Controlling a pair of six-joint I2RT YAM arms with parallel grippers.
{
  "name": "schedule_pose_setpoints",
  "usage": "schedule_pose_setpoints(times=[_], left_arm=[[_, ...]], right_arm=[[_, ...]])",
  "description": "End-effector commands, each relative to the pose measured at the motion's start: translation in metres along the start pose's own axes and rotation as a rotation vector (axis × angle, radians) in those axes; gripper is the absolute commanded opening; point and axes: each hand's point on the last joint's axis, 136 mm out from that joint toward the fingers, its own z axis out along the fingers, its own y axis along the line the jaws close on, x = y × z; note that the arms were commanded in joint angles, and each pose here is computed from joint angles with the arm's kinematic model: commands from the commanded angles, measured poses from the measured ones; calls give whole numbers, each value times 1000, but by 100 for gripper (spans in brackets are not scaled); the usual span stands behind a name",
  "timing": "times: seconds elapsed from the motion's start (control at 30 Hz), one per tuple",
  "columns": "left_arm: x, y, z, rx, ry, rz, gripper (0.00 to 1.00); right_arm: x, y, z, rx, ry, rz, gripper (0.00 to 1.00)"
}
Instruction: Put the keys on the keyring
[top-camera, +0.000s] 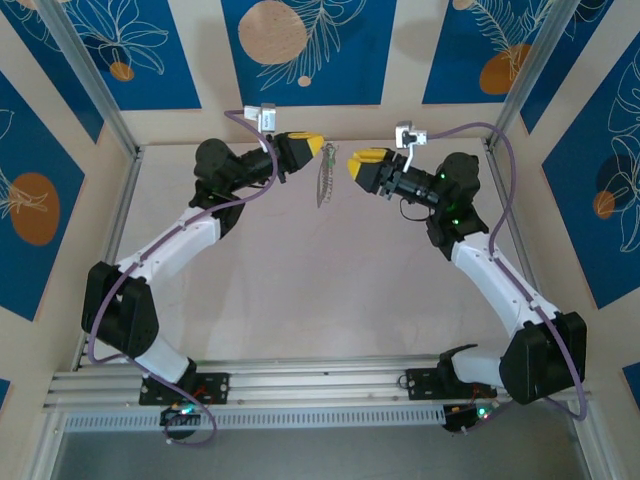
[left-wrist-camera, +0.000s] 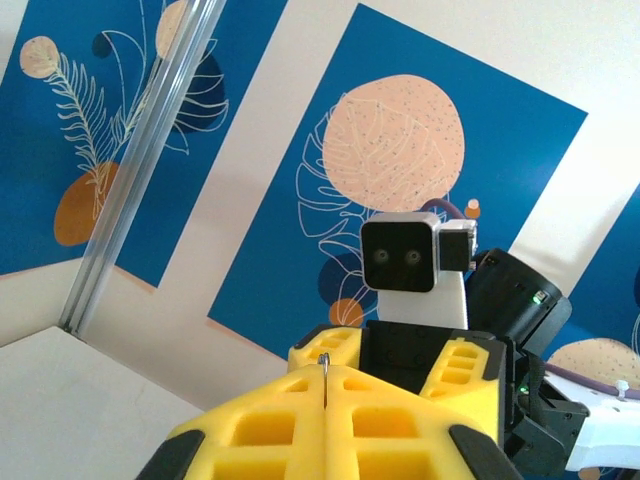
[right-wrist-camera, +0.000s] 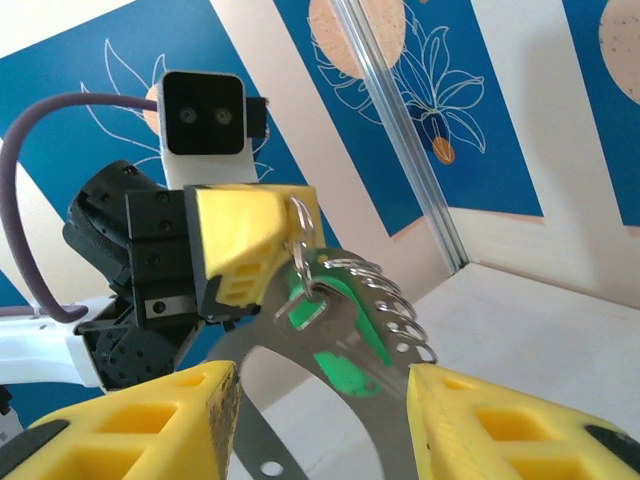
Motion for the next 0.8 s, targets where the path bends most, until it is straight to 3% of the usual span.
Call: schedule_pose_setpoints(times=[0.0, 0.77], left_arm=[[-14, -12, -2, 8, -40, 24, 0], [-8, -15, 4, 42, -3, 14, 0]], right_arm=[[-17, 6, 4, -8, -39, -56, 49], [-26, 9, 41, -107, 10, -72, 49]])
